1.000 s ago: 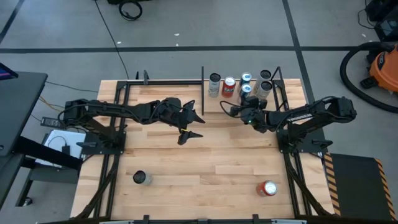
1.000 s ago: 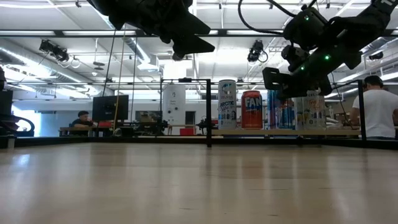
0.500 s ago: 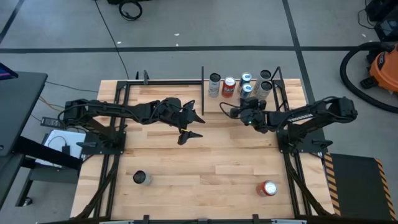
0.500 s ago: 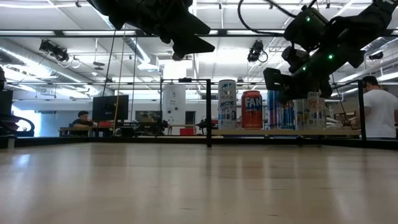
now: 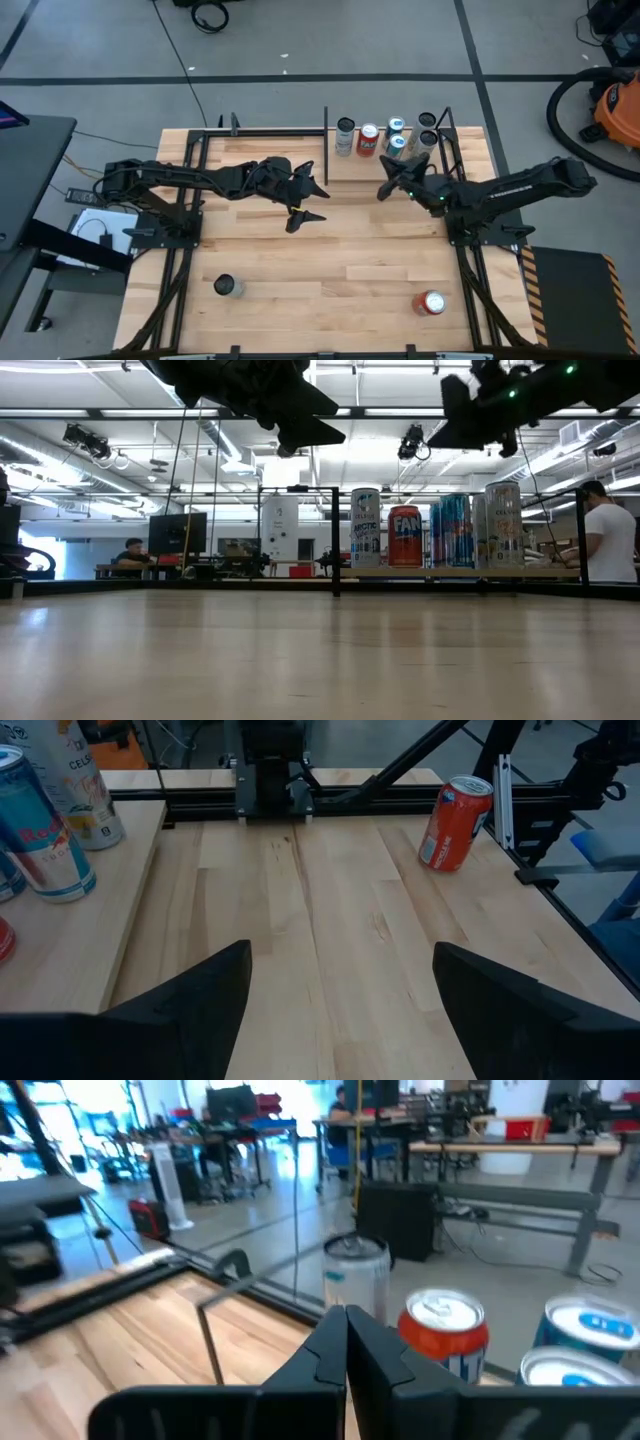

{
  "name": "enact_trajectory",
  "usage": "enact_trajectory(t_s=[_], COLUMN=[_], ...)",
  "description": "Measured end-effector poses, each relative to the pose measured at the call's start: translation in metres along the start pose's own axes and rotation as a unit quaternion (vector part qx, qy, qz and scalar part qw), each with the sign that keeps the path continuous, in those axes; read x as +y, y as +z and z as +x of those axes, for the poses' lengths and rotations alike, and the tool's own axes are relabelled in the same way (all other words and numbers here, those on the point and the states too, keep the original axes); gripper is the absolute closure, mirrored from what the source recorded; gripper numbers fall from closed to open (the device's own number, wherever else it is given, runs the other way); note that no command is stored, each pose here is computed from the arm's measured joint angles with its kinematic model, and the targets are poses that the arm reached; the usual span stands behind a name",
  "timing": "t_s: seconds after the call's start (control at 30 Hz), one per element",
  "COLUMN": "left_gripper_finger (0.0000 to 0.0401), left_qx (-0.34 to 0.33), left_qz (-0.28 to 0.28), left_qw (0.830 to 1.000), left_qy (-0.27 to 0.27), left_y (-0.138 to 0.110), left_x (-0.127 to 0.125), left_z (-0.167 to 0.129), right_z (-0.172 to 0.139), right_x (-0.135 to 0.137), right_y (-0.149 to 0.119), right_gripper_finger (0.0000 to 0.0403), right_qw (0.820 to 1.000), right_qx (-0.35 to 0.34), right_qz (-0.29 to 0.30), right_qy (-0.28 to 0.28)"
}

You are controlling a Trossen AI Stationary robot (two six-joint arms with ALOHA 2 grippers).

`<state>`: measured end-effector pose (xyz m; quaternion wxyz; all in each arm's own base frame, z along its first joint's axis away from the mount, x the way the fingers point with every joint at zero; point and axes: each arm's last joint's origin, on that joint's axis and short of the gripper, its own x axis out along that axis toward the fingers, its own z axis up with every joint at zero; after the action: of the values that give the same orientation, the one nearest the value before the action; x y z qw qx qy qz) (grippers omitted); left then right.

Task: Place canned beverage on shelf
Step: Put the red soda can on the shelf aligned with the other red soda can

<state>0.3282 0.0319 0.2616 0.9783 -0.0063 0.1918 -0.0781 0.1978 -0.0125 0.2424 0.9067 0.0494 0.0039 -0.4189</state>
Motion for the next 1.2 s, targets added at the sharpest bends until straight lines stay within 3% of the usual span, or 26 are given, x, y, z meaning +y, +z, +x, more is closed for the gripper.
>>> enact_trajectory(t_s=[0.3, 0.43, 0.7, 0.93, 1.2], left_gripper_finger=[0.0087, 0.0087, 0.0087, 0.0087, 0.0087], left_qx=[0.000, 0.000, 0.000, 0.000, 0.000], left_qz=[-0.001, -0.001, -0.010, -0.013, -0.014], left_qw=[1.000, 1.000, 1.000, 1.000, 1.000], left_qy=[0.000, 0.000, 0.000, 0.000, 0.000], left_y=[0.000, 0.000, 0.000, 0.000, 0.000], left_x=[0.000, 0.000, 0.000, 0.000, 0.000], left_z=[0.000, 0.000, 0.000, 0.000, 0.000], right_z=[-0.019, -0.027, -0.041, -0.046, -0.047], right_x=[-0.016, -0.026, -0.037, -0.042, -0.043], right_y=[0.026, 0.028, 0.036, 0.040, 0.030], right_gripper_finger=[0.0390, 0.0381, 0.0373, 0.0373, 0.0365], right_qw=[0.999, 0.999, 0.991, 0.989, 0.986], right_qx=[-0.043, -0.031, -0.028, -0.038, -0.004], right_qz=[0.020, 0.012, 0.031, 0.029, -0.054], right_qy=[0.014, 0.017, 0.129, 0.141, 0.155])
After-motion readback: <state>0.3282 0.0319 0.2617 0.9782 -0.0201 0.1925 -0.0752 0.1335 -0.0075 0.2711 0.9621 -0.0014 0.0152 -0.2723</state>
